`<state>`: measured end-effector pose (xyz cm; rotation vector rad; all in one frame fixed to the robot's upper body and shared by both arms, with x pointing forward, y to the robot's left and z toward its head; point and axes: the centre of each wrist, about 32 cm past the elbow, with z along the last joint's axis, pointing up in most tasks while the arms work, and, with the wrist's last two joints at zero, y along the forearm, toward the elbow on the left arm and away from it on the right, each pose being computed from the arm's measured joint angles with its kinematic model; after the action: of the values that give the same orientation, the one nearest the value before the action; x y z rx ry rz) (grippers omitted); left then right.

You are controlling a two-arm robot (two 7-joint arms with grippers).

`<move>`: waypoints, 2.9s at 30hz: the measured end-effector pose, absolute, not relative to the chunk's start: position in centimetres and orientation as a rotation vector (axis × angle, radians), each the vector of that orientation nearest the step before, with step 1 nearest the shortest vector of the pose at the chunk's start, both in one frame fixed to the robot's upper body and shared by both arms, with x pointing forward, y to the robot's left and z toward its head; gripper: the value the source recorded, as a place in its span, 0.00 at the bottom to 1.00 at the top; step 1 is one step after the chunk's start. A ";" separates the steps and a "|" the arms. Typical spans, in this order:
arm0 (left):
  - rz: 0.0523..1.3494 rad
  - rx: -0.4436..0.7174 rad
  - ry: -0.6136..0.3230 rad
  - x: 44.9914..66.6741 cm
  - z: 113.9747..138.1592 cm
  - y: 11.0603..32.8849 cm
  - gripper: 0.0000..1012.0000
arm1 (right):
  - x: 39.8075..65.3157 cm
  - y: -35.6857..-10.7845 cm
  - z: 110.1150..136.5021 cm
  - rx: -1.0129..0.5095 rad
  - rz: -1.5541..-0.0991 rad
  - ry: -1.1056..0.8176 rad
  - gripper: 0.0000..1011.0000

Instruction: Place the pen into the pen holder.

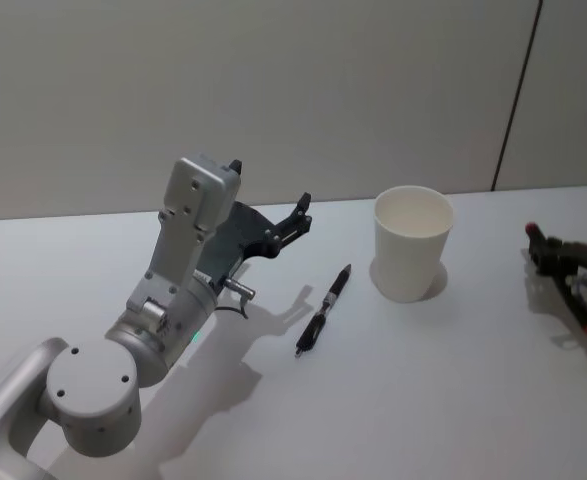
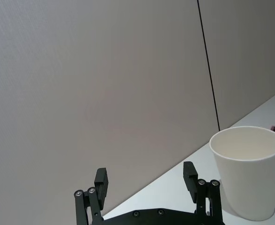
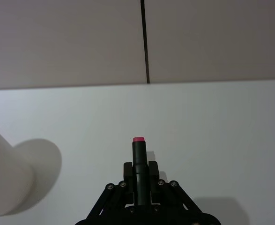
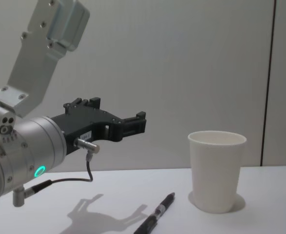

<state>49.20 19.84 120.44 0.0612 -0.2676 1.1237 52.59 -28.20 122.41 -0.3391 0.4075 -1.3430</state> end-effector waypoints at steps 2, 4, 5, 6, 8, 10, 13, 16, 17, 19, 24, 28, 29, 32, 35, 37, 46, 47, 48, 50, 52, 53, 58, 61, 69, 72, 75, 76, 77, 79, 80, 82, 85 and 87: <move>1.124 0.061 -0.268 49.2 120.4 19.8 0.99 | 52.3 -28.2 122.9 -0.313 -1.341 0.389 0.18; 1.124 0.061 -0.268 49.2 120.4 19.8 0.99 | 52.0 -28.1 123.5 -0.276 -1.337 0.367 0.18; 1.124 0.061 -0.268 49.2 120.4 19.8 0.99 | 51.9 -28.1 123.8 -0.262 -1.336 0.358 0.18; 1.124 0.061 -0.268 49.2 120.4 19.8 0.99 | 51.7 -28.1 124.2 -0.237 -1.334 0.341 0.18; 1.124 0.061 -0.268 49.2 120.4 19.8 0.99 | 51.3 -28.1 124.9 -0.202 -1.330 0.318 0.18; 1.124 0.061 -0.268 49.2 120.4 19.8 0.99 | 51.0 -28.1 125.3 -0.176 -1.327 0.303 0.18; 1.124 0.061 -0.268 49.2 120.4 19.8 0.99 | 50.5 -28.1 126.2 -0.125 -1.321 0.271 0.18; 1.124 0.061 -0.268 49.2 120.4 19.8 0.99 | 49.9 -28.1 127.4 -0.064 -1.312 0.231 0.18; 1.124 0.061 -0.268 49.2 120.4 19.8 0.99 | 49.6 -28.1 127.8 -0.039 -1.308 0.217 0.18; 1.124 0.061 -0.268 49.2 120.4 19.8 0.99 | 49.4 -28.1 128.3 -0.013 -1.304 0.199 0.18; 1.124 0.061 -0.268 49.2 120.4 19.8 0.99 | 48.5 -28.1 129.9 0.072 -1.289 0.145 0.18; 1.124 0.061 -0.268 49.2 120.4 19.8 0.99 | 48.1 -28.1 130.8 0.125 -1.280 0.108 0.18; 1.124 0.061 -0.268 49.2 120.4 19.8 0.99 | 48.0 -28.1 130.9 0.134 -1.279 0.101 0.18; 1.124 0.061 -0.268 49.2 120.4 19.8 0.99 | 47.9 -28.0 130.9 0.157 -1.275 0.083 0.18; 1.124 0.061 -0.268 49.2 120.4 19.8 0.99 | 48.0 -27.6 130.6 0.168 -1.272 0.070 0.18; 1.124 0.061 -0.268 49.2 120.4 19.8 0.99 | 48.2 -27.2 130.1 0.170 -1.270 0.064 0.18; 1.124 0.061 -0.268 49.2 120.4 19.8 0.99 | 49.8 -24.7 126.8 0.193 -1.264 0.017 0.18; 1.124 0.061 -0.268 49.2 120.4 19.8 0.99 | 49.9 -24.5 126.6 0.195 -1.263 0.016 0.18; 1.124 0.061 -0.268 49.2 120.4 19.8 0.99 | 50.3 -24.0 126.1 0.207 -1.261 0.000 0.18; 1.124 0.061 -0.268 49.2 120.4 19.8 0.99 | 50.6 -23.5 125.7 0.218 -1.257 -0.013 0.18; 1.124 0.061 -0.268 49.2 120.4 19.8 0.99 | 51.0 -23.0 125.3 0.230 -1.253 -0.020 0.18; 1.124 0.061 -0.268 49.2 120.4 19.8 0.99 | 51.2 -22.7 125.3 0.242 -1.250 -0.031 0.18; 1.124 0.061 -0.268 49.2 120.4 19.8 0.99 | 52.4 -21.0 125.0 0.306 -1.233 -0.058 0.18; 1.124 0.061 -0.268 49.2 120.4 19.8 0.99 | 53.0 -20.1 125.4 0.345 -1.223 -0.071 0.18; 1.124 0.061 -0.268 49.2 120.4 19.8 0.99 | 54.2 -18.6 125.9 0.394 -1.224 -0.067 0.18; 1.124 0.061 -0.268 49.2 120.4 19.8 0.99 | 54.4 -18.2 125.9 0.397 -1.233 -0.055 0.18; 1.124 0.061 -0.268 49.2 120.4 19.8 0.99 | 54.6 -17.9 125.8 0.392 -1.243 -0.041 0.18; 1.124 0.061 -0.268 49.2 120.4 19.8 0.99 | 54.6 -17.9 125.8 0.390 -1.244 -0.038 0.18; 1.124 0.061 -0.268 49.2 120.4 19.8 0.99 | 54.6 -17.8 125.8 0.389 -1.246 -0.035 0.18; 1.124 0.061 -0.268 49.2 120.4 19.8 0.99 | 54.7 -17.6 125.7 0.382 -1.252 -0.025 0.18; 1.124 0.061 -0.268 49.2 120.4 19.8 0.99 | 54.7 -17.6 125.7 0.380 -1.253 -0.022 0.18; 1.124 0.061 -0.268 49.2 120.4 19.8 0.99 | 54.7 -17.4 125.6 0.376 -1.253 -0.017 0.18; 1.124 0.061 -0.268 49.2 120.4 19.8 0.99 | 54.8 -17.1 125.5 0.369 -1.251 -0.009 0.18; 1.124 0.061 -0.268 49.2 120.4 19.8 0.99 | 54.8 -16.9 125.4 0.366 -1.249 -0.008 0.18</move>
<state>49.20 19.84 120.44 0.0612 -0.2677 1.1237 54.77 -16.88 125.44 0.3662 -0.0081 -1.2493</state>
